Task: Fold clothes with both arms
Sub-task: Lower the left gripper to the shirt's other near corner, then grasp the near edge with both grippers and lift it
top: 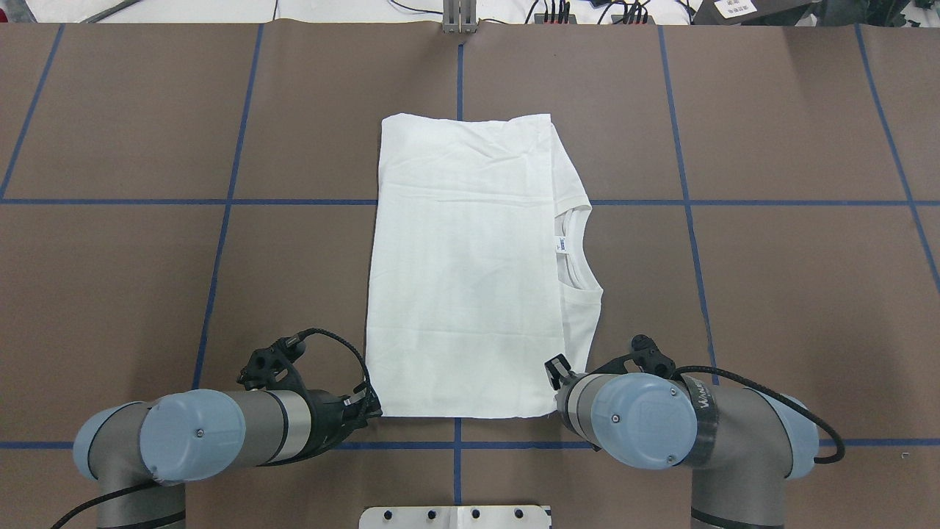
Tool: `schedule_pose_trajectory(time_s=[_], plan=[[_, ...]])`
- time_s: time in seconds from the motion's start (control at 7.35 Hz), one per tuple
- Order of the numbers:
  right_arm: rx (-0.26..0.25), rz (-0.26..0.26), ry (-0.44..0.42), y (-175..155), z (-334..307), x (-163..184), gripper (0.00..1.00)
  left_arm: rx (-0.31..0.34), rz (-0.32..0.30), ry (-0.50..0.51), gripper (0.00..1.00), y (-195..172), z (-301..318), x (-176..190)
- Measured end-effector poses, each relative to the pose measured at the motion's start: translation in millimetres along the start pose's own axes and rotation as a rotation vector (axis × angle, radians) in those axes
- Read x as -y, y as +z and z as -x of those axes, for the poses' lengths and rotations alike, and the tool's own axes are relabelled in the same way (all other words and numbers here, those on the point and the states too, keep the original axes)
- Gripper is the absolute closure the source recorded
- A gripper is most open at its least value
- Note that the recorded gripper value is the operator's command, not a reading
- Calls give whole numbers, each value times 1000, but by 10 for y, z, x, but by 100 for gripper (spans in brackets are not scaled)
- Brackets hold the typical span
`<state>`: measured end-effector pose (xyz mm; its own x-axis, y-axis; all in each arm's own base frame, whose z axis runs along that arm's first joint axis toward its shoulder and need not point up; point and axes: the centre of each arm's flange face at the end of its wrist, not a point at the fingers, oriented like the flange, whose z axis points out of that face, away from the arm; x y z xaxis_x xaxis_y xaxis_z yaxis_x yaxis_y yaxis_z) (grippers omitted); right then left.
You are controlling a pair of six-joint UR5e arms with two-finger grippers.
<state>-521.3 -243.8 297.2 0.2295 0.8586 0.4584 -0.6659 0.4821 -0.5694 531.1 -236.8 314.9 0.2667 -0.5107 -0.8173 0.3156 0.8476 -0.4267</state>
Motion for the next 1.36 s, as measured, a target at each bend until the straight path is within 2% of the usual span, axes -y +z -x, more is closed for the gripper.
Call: schedule_pose_trajectory(time_s=[0.54, 0.82, 1.09, 1.22, 1.36], plan=[[4, 11, -6, -91, -86, 11, 100, -61, 25, -37, 100, -326, -168, -69], [-2, 49, 2, -322, -350, -9, 100, -87, 58, -96, 100, -649, -210, -355], [35, 94, 29, -744, -408, 110, 100, -98, 79, -124, 100, -1094, -344, -561], [70, 103, 54, -920, -257, 240, 100, -113, 68, -127, 100, -1197, -433, -506], [102, 105, 69, -1033, -37, 384, 100, -146, 31, -102, 100, -1235, -630, -315]])
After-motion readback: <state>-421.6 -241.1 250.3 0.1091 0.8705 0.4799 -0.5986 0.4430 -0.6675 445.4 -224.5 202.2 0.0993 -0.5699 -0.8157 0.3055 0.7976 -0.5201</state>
